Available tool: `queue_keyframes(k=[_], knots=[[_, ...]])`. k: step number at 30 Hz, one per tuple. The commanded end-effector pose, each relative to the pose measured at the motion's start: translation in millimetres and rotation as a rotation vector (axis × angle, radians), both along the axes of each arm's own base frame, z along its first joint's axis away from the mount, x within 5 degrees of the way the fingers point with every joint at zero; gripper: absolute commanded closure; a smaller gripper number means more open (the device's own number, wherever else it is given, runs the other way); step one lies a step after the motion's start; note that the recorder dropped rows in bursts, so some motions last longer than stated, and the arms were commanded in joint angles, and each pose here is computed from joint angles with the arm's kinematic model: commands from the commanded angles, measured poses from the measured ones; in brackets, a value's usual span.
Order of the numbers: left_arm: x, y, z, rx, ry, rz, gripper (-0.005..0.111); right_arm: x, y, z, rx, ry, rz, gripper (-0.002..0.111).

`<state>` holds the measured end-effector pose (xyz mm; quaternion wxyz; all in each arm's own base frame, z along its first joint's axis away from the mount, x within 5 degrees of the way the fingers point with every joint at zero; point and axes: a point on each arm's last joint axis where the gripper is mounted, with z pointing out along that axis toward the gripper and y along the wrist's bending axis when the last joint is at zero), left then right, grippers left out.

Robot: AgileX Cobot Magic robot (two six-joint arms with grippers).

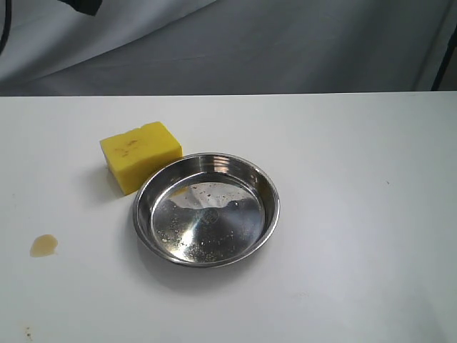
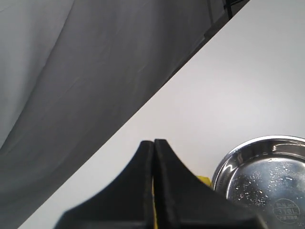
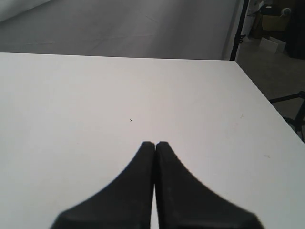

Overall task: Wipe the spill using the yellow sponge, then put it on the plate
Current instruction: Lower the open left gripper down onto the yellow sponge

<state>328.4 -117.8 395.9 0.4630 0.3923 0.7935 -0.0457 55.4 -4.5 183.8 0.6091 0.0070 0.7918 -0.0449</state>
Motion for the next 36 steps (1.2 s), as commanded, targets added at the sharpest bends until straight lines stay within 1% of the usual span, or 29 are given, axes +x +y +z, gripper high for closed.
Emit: queue_keyframes(k=[1, 10, 12, 14, 15, 17, 19, 20, 25, 29, 32, 36], knots=[[20, -3, -24, 0.031, 0.057, 0.046, 0.106, 0, -1, -1, -0.010, -0.004, -0.005, 0.108], [56, -6, -87, 0.163, 0.186, 0.077, 0.106, 0, -1, -1, -0.010, -0.004, -0.005, 0.108], [62, -5, -101, 0.195, 0.208, 0.089, 0.099, 0, -1, -1, -0.010, -0.004, -0.005, 0.108], [67, -4, -113, 0.227, 0.230, 0.102, 0.085, 0, -1, -1, -0.010, -0.004, -0.005, 0.108], [70, -4, -120, 0.241, 0.244, 0.112, 0.073, 0, -1, -1, -0.010, -0.004, -0.005, 0.108], [74, -3, -131, 0.257, 0.272, 0.134, 0.044, 0, -1, -1, -0.010, -0.004, -0.005, 0.108], [79, -5, -143, 0.245, 0.296, 0.154, 0.008, 0, -1, -1, -0.010, -0.004, -0.005, 0.108], [82, -5, -148, 0.243, 0.299, 0.157, 0.003, 0, -1, -1, -0.010, -0.004, -0.005, 0.108], [86, -6, -164, 0.283, 0.322, 0.141, 0.003, 0, -1, -1, -0.010, -0.004, -0.005, 0.108], [87, -6, -166, 0.283, 0.322, 0.141, 0.003, 0, -1, -1, -0.010, -0.004, -0.005, 0.108], [90, -7, -165, 0.269, 0.292, 0.145, 0.003, 0, -1, -1, -0.010, -0.004, -0.005, 0.108], [92, -9, -163, 0.201, 0.280, 0.174, 0.003, 0, -1, -1, -0.010, -0.004, -0.005, 0.108]])
